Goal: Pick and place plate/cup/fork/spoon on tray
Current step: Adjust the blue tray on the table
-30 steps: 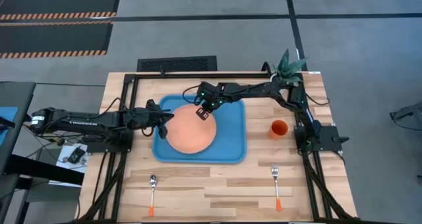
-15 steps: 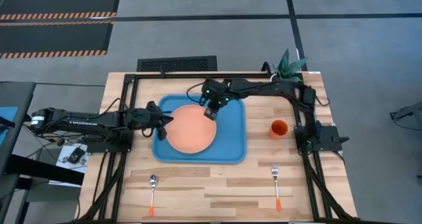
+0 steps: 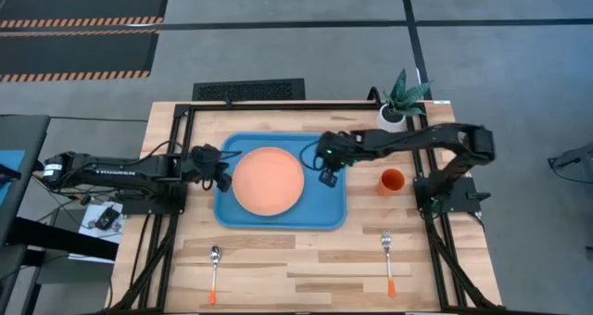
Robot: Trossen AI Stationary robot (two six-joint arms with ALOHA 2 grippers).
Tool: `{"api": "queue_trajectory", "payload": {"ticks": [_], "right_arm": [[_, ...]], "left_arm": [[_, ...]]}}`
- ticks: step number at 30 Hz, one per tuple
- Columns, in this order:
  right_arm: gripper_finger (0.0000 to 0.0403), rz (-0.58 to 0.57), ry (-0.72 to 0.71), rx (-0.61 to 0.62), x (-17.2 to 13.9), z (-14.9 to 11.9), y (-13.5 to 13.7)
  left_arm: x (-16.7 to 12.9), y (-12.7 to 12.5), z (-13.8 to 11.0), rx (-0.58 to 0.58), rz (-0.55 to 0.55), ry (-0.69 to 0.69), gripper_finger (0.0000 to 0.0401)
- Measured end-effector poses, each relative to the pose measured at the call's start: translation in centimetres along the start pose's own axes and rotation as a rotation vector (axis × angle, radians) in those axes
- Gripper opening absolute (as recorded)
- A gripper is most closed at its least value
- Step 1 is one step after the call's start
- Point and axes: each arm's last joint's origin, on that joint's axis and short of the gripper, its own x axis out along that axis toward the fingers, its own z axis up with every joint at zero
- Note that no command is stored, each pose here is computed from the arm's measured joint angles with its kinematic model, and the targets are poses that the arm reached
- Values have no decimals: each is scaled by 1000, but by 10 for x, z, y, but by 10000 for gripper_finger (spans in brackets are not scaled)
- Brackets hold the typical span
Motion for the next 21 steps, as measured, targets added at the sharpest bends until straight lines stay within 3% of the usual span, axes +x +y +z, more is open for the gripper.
{"api": "queue_trajectory", "payload": {"ticks": [7, 15, 21], "right_arm": [[13, -2, -22, 18, -13, -21, -6], [4, -30, 51, 33, -4, -43, -15], [7, -45, 97, 37, 3, -56, -19]], "left_arm": [[6, 14, -2, -105, 155, 167, 0], [29, 20, -7, -119, 291, 314, 5], [36, 16, -6, -128, 247, 332, 9]]}}
